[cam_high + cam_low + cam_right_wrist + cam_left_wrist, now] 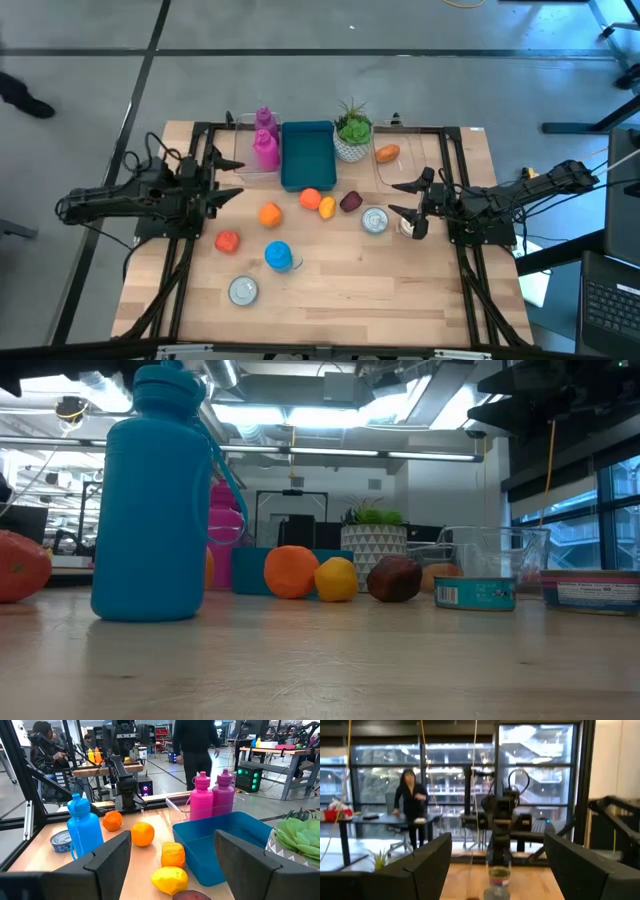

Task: Pick & Place Food Item
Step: Put the left orange into the right transparent bin

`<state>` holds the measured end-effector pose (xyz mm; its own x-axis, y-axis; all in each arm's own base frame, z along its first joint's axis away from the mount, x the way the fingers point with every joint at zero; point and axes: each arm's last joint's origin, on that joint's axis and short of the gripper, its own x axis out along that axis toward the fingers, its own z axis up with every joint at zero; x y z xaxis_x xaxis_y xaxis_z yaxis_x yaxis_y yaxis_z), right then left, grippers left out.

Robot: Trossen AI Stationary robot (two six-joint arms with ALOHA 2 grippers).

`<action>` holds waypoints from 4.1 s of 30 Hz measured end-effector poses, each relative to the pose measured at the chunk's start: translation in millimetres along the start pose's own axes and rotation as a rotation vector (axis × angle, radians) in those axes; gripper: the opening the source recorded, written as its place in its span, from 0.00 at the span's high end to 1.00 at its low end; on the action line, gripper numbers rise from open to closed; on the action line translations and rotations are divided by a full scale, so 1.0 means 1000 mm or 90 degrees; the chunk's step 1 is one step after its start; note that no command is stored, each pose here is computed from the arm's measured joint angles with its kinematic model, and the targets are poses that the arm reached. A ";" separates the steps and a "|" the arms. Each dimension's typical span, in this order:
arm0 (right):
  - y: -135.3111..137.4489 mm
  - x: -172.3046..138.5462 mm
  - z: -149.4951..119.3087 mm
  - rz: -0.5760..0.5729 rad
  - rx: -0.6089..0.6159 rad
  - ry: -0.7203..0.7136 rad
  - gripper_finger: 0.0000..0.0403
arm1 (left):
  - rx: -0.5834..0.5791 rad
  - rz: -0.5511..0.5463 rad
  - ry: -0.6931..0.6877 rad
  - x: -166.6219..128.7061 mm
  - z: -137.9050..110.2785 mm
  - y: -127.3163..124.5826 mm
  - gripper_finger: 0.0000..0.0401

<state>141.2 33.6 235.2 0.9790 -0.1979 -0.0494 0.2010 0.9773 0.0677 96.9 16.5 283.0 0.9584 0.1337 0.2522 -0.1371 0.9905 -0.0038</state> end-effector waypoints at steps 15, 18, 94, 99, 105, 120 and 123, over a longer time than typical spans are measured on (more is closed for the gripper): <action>0.000 0.000 0.000 0.000 -0.002 0.000 0.31 | -0.002 0.062 0.217 0.002 0.001 -0.015 0.23; 0.000 0.000 0.000 0.000 -0.003 0.000 0.31 | 0.003 0.034 0.243 0.006 0.004 -0.020 0.23; 0.017 0.024 -0.030 0.086 0.155 0.147 0.31 | -0.071 0.204 0.949 0.030 -0.026 -0.058 0.23; 0.020 0.027 -0.032 0.100 0.157 0.151 0.31 | -0.089 0.203 0.989 0.034 -0.032 -0.062 0.23; 0.021 0.030 -0.033 0.101 0.159 0.146 0.31 | -0.098 0.193 1.024 0.035 -0.038 -0.069 0.23; 0.021 0.030 -0.033 0.102 0.130 0.142 0.31 | -0.116 0.134 1.052 0.031 -0.036 -0.075 0.23; 0.021 0.030 -0.033 0.102 0.130 0.142 0.31 | -0.117 0.136 1.053 0.032 -0.036 -0.074 0.23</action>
<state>173.5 50.7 202.7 0.9715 0.0011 -0.2372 0.0695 0.9547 0.2894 146.7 -51.1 256.0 0.1590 0.0254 -0.9870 -0.3764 0.9257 -0.0368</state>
